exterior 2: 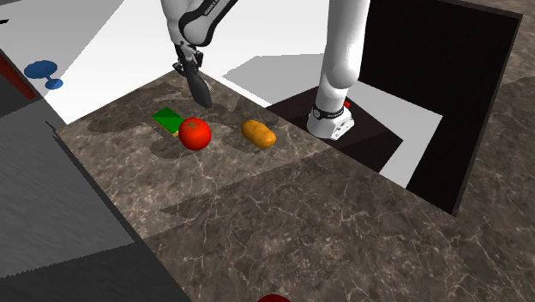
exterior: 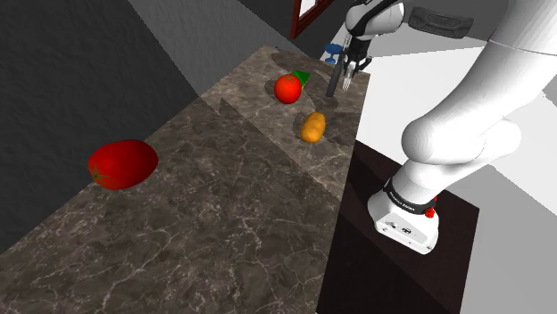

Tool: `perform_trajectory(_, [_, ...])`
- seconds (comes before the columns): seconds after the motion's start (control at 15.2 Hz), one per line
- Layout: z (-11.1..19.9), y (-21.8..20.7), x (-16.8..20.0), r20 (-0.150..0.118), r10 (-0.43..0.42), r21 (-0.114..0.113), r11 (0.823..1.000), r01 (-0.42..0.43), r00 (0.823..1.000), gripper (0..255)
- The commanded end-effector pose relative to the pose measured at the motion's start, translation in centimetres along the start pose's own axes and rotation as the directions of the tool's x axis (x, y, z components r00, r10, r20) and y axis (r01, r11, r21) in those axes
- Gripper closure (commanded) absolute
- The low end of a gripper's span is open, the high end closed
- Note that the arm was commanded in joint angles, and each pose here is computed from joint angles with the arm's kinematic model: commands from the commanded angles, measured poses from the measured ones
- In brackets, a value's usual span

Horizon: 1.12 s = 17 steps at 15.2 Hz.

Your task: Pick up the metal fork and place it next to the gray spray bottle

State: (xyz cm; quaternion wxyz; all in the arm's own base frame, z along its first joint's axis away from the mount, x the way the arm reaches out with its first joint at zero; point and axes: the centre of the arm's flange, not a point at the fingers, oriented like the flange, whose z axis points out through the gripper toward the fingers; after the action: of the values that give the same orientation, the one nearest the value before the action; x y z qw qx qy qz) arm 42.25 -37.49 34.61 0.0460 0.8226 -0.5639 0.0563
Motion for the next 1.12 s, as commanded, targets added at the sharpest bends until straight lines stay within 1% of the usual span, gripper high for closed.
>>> perform_trajectory(0.0, [1.0,0.1,-0.1,-0.001,0.000,0.000,1.000,0.000,1.000,255])
perform_trajectory(0.2, [2.3,0.1,-0.3,-0.001,0.000,0.000,1.000,0.000,1.000,255])
perform_trajectory(0.73, [2.3,0.1,-0.3,-0.001,0.000,0.000,1.000,0.000,1.000,255])
perform_trajectory(0.79, [2.3,0.1,-0.3,-0.001,0.000,0.000,1.000,0.000,1.000,0])
perform_trajectory(1.06, [2.3,0.1,-0.5,-0.001,0.000,0.001,1.000,0.000,1.000,0])
